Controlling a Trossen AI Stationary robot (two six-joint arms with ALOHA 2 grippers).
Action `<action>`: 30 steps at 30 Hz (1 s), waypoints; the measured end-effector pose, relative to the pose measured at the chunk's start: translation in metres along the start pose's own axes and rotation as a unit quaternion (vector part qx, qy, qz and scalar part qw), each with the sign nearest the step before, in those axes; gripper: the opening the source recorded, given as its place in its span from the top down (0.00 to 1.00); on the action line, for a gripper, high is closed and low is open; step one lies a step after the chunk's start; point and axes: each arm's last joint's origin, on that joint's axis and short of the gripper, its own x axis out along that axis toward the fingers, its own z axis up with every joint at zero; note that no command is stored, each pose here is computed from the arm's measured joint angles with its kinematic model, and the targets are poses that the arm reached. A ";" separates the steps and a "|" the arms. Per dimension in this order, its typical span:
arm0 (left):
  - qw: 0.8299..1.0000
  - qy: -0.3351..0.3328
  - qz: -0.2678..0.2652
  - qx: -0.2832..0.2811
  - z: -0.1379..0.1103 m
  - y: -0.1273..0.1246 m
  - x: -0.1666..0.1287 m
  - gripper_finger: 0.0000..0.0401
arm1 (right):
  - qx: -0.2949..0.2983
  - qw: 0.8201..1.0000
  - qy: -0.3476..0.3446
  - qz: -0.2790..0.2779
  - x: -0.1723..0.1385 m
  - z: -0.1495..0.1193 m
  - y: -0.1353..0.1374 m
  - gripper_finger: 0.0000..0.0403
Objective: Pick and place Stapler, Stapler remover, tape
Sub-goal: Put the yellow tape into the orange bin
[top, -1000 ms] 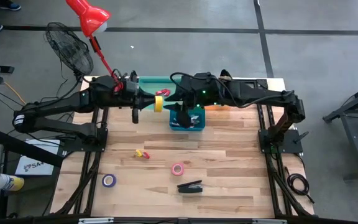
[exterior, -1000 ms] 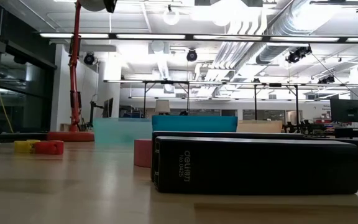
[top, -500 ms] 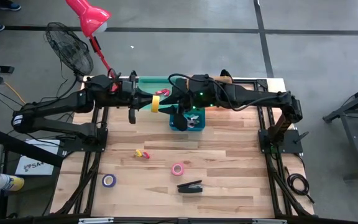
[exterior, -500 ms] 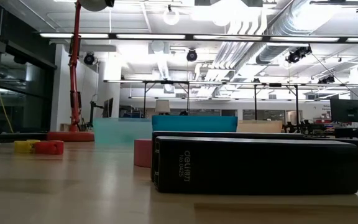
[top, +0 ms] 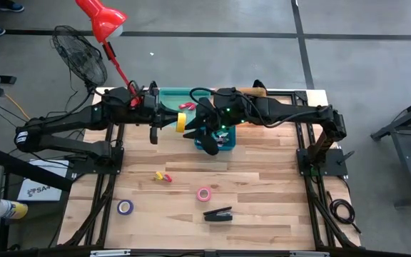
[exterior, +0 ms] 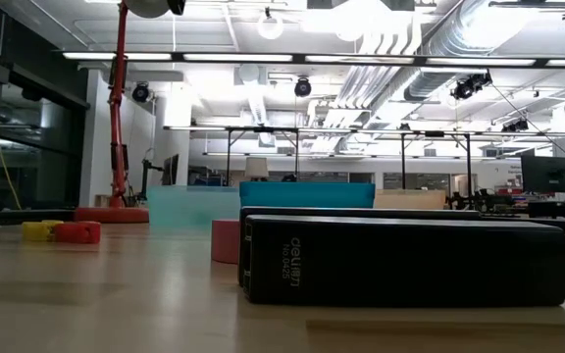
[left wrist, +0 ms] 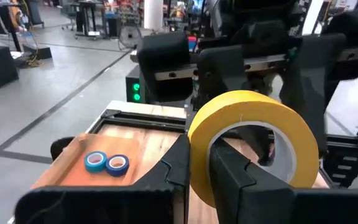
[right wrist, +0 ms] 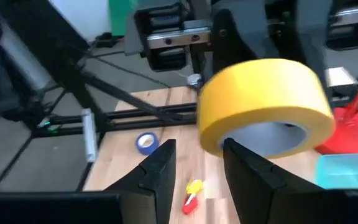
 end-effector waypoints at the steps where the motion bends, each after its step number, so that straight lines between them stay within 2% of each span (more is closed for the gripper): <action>1: 1.000 0.000 0.000 0.000 0.000 0.000 0.000 0.92 | 0.000 1.000 0.001 0.004 0.000 0.000 0.000 0.69; 14: 1.000 -0.017 0.003 -0.001 0.004 0.000 0.000 0.92 | -0.013 0.998 -0.061 -0.006 0.001 0.011 0.001 0.69; 19: 1.000 -0.014 0.004 -0.001 0.003 0.000 0.001 0.92 | -0.012 0.998 -0.057 -0.008 0.005 0.009 0.000 0.70; 23: 1.000 -0.015 0.004 -0.001 0.003 0.000 0.001 0.92 | -0.013 0.998 -0.058 -0.009 0.005 0.009 -0.001 0.75; 30: 1.000 -0.013 0.003 -0.001 0.003 0.000 0.001 0.92 | -0.012 0.998 -0.055 -0.013 0.005 0.008 -0.003 0.92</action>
